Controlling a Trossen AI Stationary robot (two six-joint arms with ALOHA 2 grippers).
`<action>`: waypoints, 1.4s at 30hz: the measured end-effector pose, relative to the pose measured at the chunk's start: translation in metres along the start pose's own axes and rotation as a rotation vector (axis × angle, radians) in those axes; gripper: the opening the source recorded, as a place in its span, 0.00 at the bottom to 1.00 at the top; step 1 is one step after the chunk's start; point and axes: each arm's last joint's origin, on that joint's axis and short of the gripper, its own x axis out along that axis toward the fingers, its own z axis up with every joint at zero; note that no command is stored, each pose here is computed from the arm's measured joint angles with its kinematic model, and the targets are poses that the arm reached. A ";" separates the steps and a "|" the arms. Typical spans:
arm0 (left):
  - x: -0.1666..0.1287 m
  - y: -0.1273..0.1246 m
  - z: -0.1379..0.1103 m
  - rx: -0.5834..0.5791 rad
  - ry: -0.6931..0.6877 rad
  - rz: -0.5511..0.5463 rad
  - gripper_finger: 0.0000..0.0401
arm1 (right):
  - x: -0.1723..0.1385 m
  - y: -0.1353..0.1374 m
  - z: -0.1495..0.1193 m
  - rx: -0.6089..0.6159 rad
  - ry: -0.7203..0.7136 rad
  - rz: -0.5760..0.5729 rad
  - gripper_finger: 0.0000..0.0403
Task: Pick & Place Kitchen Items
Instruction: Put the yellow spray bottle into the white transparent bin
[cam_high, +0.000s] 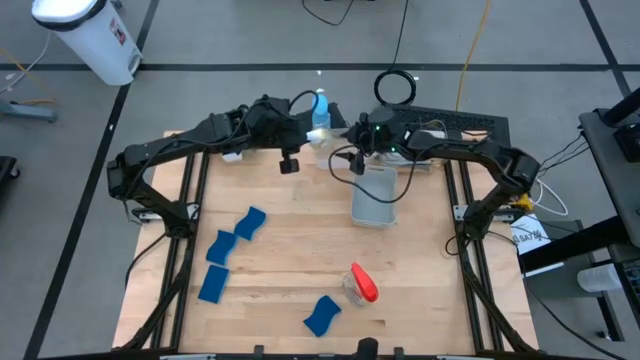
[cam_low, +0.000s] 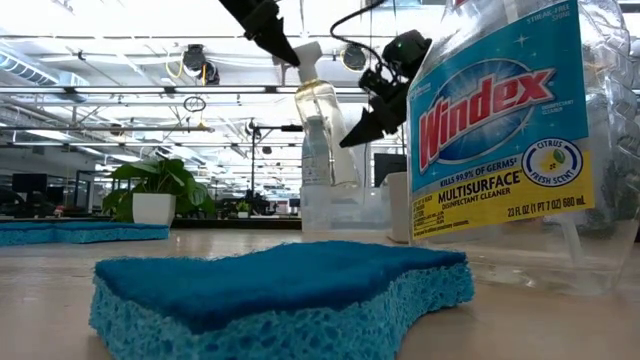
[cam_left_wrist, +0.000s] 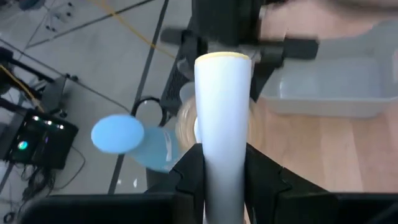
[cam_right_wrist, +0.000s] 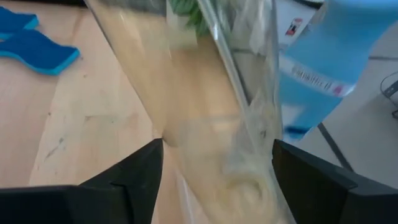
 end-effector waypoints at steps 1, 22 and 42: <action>0.000 0.000 0.001 0.001 -0.011 -0.005 0.19 | 0.002 0.000 -0.002 0.004 0.009 0.006 0.65; 0.025 0.023 -0.006 -0.141 -0.067 -0.011 0.19 | 0.013 0.006 -0.012 0.043 0.008 0.149 0.64; 0.046 0.038 -0.030 -0.429 0.046 -0.059 0.18 | 0.013 0.005 -0.011 0.048 0.001 0.140 0.64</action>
